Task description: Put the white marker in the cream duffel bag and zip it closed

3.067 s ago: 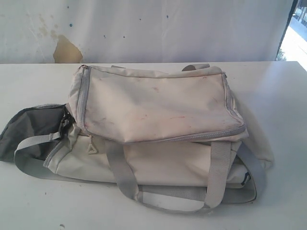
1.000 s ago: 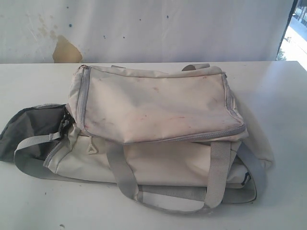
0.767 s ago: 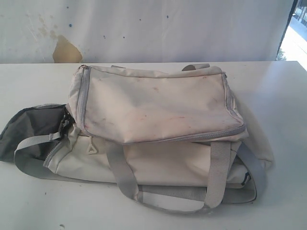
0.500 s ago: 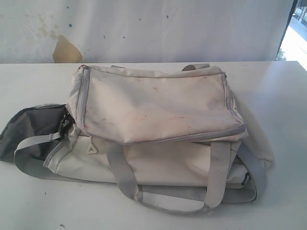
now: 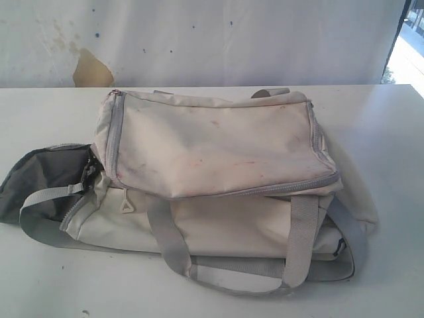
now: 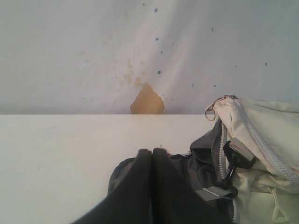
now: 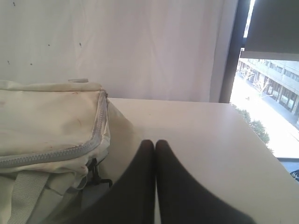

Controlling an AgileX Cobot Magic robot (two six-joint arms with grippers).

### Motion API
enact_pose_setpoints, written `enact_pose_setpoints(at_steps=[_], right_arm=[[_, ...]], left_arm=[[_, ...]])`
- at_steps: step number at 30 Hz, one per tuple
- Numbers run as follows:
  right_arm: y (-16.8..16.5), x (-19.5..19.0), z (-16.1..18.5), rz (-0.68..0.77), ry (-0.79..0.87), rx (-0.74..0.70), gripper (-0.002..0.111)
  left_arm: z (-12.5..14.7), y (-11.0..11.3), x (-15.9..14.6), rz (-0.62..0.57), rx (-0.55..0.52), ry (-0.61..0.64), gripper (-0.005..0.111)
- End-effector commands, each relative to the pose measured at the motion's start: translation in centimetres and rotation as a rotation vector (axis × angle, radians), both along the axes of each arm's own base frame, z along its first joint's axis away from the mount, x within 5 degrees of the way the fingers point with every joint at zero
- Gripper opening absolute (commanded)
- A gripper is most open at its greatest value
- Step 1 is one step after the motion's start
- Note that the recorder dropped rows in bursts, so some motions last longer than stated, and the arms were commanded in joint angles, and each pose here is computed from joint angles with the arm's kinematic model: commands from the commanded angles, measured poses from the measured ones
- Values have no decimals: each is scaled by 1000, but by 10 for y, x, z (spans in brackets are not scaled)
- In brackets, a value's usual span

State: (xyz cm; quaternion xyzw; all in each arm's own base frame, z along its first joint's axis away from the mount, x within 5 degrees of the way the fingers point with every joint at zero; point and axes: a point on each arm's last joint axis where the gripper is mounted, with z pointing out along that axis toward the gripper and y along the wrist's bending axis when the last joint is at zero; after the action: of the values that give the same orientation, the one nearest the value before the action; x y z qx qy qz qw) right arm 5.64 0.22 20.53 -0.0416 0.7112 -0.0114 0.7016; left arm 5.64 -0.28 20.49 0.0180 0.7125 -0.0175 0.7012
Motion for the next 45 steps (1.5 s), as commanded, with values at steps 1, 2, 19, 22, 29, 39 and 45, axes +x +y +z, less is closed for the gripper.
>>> enact_pose_setpoints(at_steps=[1, 2, 19, 22, 29, 39, 45], right_arm=[[1, 0, -2, 5, 11, 49, 0], [1, 0, -2, 5, 11, 49, 0], [0, 0, -2, 3, 12, 26, 0], [0, 0, -2, 3, 12, 26, 0], [0, 0, -2, 3, 12, 26, 0], [0, 0, -2, 4, 12, 30, 0], [0, 0, -2, 4, 12, 30, 0]], left_arm=[[-1, 0, 0, 0, -7, 2, 0], [-1, 0, 0, 0, -7, 2, 0], [-1, 0, 0, 0, -7, 2, 0], [-1, 0, 0, 0, -7, 2, 0], [-1, 0, 0, 0, -7, 2, 0], [-1, 0, 0, 0, -7, 2, 0], [-1, 0, 0, 0, -7, 2, 0]])
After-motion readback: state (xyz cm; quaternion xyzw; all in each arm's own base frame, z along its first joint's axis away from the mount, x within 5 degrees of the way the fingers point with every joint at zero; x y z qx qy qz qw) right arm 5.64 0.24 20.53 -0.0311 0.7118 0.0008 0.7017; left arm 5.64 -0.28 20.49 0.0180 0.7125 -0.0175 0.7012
